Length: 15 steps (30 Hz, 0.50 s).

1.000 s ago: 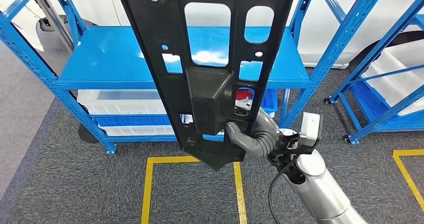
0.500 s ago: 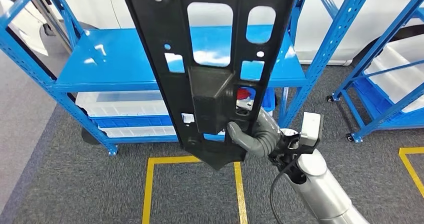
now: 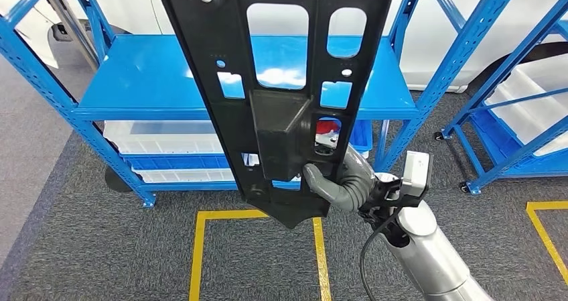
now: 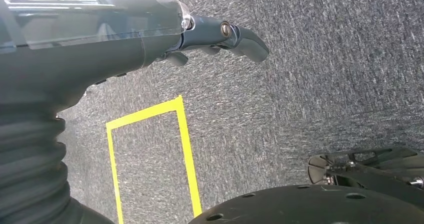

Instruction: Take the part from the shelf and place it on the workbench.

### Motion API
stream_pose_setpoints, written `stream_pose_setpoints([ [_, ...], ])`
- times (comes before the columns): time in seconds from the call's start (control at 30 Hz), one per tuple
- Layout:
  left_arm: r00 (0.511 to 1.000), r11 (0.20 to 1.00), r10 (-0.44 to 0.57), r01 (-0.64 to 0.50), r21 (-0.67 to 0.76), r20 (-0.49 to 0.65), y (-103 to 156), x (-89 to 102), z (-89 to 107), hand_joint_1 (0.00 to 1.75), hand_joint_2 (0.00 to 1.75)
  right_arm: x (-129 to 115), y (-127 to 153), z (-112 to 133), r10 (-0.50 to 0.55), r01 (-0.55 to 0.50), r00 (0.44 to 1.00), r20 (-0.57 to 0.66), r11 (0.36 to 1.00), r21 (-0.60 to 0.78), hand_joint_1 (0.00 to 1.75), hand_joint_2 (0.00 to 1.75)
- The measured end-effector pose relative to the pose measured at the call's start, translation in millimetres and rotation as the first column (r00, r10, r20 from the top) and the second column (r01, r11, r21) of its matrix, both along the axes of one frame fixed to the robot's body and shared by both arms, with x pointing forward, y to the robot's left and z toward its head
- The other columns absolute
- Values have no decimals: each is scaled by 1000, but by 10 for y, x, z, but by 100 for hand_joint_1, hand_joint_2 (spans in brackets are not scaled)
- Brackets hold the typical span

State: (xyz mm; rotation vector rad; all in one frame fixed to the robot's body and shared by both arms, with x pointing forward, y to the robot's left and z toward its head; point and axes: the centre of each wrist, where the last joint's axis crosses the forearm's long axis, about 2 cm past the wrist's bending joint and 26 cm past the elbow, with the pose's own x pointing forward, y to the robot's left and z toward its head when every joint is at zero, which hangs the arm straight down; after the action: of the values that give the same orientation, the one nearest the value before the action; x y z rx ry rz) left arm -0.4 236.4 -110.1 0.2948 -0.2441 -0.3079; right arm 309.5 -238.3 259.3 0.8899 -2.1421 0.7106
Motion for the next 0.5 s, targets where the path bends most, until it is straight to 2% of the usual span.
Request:
stream_pose_setpoints([
  [0.5,1000,1000,0,0,-2,0,-10,1,1,0,175,2,0,3,0,0,1000,1,1000,0,175,175],
])
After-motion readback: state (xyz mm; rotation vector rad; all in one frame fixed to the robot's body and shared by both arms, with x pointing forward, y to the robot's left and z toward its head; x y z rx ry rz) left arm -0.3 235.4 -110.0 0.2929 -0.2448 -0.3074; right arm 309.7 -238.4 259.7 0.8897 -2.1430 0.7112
